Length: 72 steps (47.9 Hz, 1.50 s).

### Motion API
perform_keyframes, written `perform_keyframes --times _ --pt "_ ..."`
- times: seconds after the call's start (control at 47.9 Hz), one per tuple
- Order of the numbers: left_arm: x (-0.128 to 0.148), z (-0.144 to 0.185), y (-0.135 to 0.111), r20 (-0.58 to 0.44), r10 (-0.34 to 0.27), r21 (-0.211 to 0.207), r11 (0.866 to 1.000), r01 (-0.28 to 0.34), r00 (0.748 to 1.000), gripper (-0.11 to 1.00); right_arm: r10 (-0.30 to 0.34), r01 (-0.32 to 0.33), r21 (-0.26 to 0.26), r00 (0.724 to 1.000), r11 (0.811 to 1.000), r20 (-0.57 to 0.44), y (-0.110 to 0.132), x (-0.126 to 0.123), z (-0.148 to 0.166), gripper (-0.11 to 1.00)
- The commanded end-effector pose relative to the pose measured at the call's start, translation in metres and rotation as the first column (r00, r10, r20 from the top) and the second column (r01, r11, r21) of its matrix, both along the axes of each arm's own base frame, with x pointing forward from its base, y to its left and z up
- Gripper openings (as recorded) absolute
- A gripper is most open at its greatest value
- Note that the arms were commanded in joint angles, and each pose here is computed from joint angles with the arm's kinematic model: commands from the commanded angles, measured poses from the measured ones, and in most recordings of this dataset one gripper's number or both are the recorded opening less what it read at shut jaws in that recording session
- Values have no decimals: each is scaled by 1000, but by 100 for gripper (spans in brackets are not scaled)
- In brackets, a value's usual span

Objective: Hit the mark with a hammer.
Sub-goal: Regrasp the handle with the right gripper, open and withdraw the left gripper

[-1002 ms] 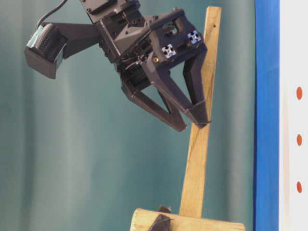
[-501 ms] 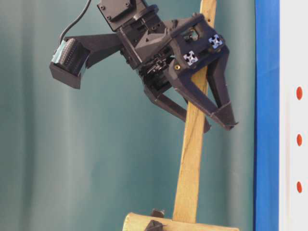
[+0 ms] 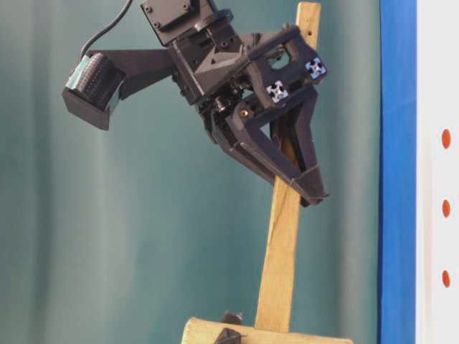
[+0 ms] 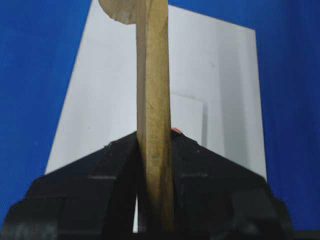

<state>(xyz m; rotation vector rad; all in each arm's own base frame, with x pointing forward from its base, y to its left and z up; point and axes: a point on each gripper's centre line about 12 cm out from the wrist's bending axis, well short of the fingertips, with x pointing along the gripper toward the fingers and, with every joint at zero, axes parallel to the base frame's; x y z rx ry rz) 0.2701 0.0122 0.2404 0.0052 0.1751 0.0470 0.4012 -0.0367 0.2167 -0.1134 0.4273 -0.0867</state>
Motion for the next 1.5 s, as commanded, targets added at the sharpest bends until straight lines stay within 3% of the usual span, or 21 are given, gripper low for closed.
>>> perform_keyframes --times 0.0,0.605,0.647,0.731,0.772,0.918,1.085,1.482 --pt "2 8 -1 28 -1 -11 1000 2 1000 47 -17 17 3 998 1000 65 -4 5 18 4" --pt "1 9 1 36 7 -15 1000 -7 999 48 -22 21 22 998 1000 64 -3 4 17 4" --pt "1 8 1 33 7 -15 1000 -7 999 52 -22 21 22 998 1000 67 -3 4 18 4" --pt "1 8 1 34 7 -15 1000 -7 999 73 -24 23 22 997 1000 67 -3 3 18 3" --pt "1 8 1 31 7 -13 1000 -6 999 77 -23 22 23 998 999 65 -3 2 17 2" --pt "0 7 1 27 7 -14 1000 -6 1000 69 -26 24 27 997 999 69 -3 1 17 2" --pt "-7 6 2 11 12 -13 1000 -12 1000 69 -42 38 57 997 998 71 -3 -5 18 2" --pt "-63 16 0 30 13 -15 1000 -12 999 69 -74 66 129 996 989 55 0 -38 13 2"
